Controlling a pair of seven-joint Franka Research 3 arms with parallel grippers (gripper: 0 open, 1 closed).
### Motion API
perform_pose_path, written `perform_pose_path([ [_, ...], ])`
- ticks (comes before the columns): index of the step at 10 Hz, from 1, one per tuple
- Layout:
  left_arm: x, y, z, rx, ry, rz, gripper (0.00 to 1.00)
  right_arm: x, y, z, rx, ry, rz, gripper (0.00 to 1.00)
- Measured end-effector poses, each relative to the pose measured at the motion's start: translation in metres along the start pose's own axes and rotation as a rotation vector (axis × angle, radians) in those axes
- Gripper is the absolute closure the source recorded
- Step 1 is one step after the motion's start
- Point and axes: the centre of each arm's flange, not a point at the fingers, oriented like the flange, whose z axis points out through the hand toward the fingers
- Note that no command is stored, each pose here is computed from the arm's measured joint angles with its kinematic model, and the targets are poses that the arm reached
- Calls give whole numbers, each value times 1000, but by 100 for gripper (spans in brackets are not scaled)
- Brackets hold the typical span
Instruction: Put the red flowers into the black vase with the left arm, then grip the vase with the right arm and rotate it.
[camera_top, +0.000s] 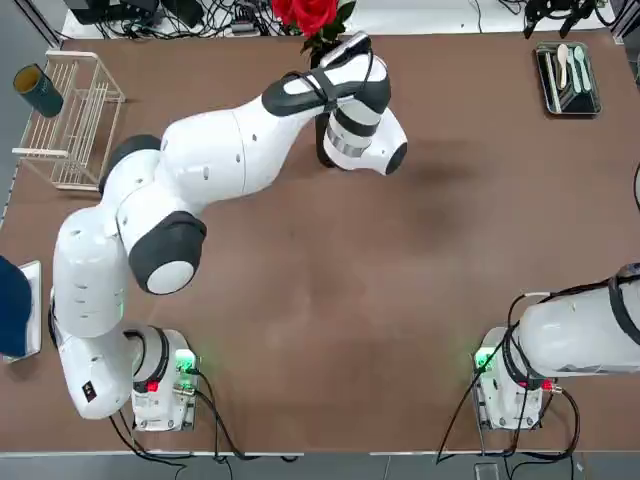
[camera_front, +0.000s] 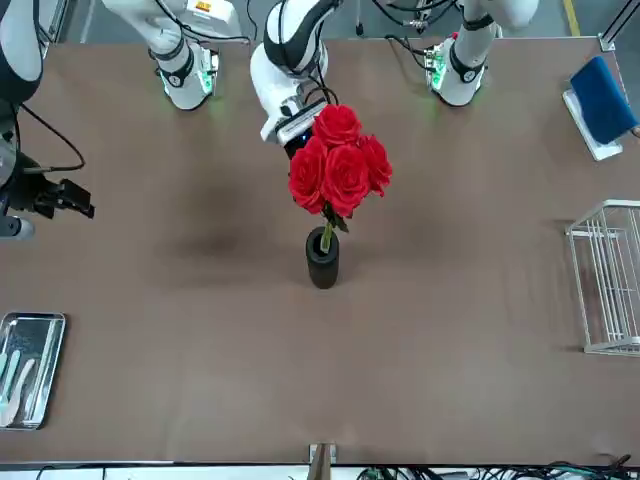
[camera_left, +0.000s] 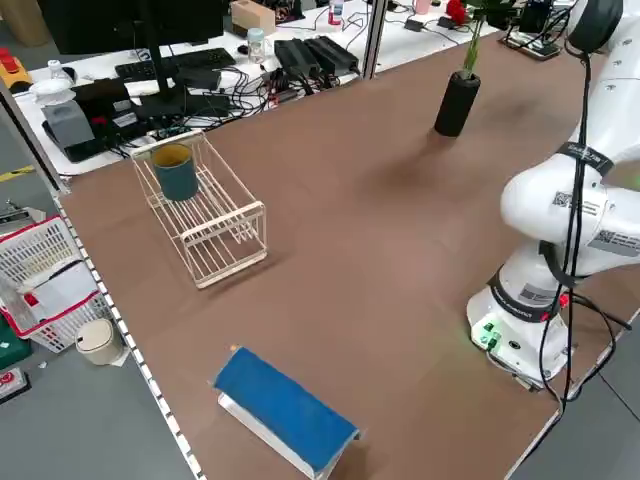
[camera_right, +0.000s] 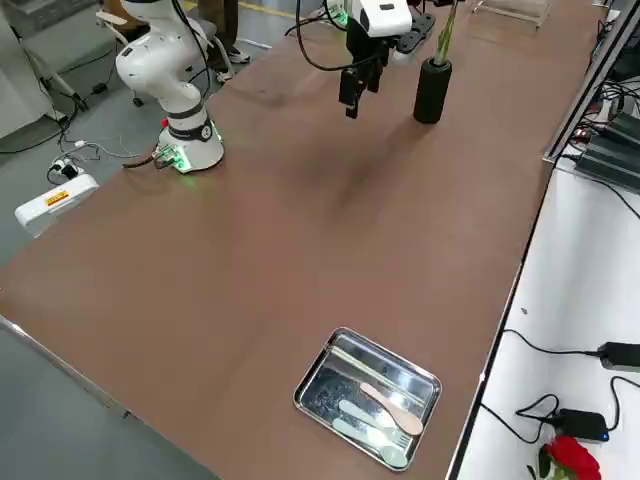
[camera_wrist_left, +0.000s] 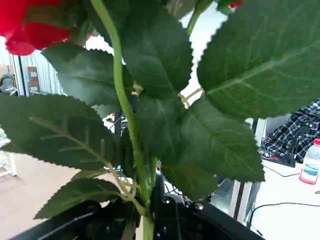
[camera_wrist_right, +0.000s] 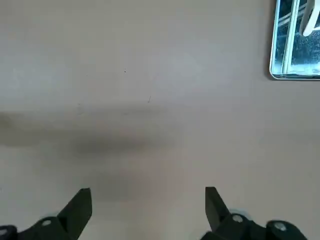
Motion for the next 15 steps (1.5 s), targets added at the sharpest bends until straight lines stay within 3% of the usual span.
perform_pose_path([
  [5,-47,0,-10,-19,7,19,89,0,0,3,0,-7,0,0],
  [9,-108,-4,0,-34,40,25,89,0,-3,4,0,-8,4,0],
  [15,-129,-7,4,-30,43,44,85,0,-5,4,0,-9,6,0],
])
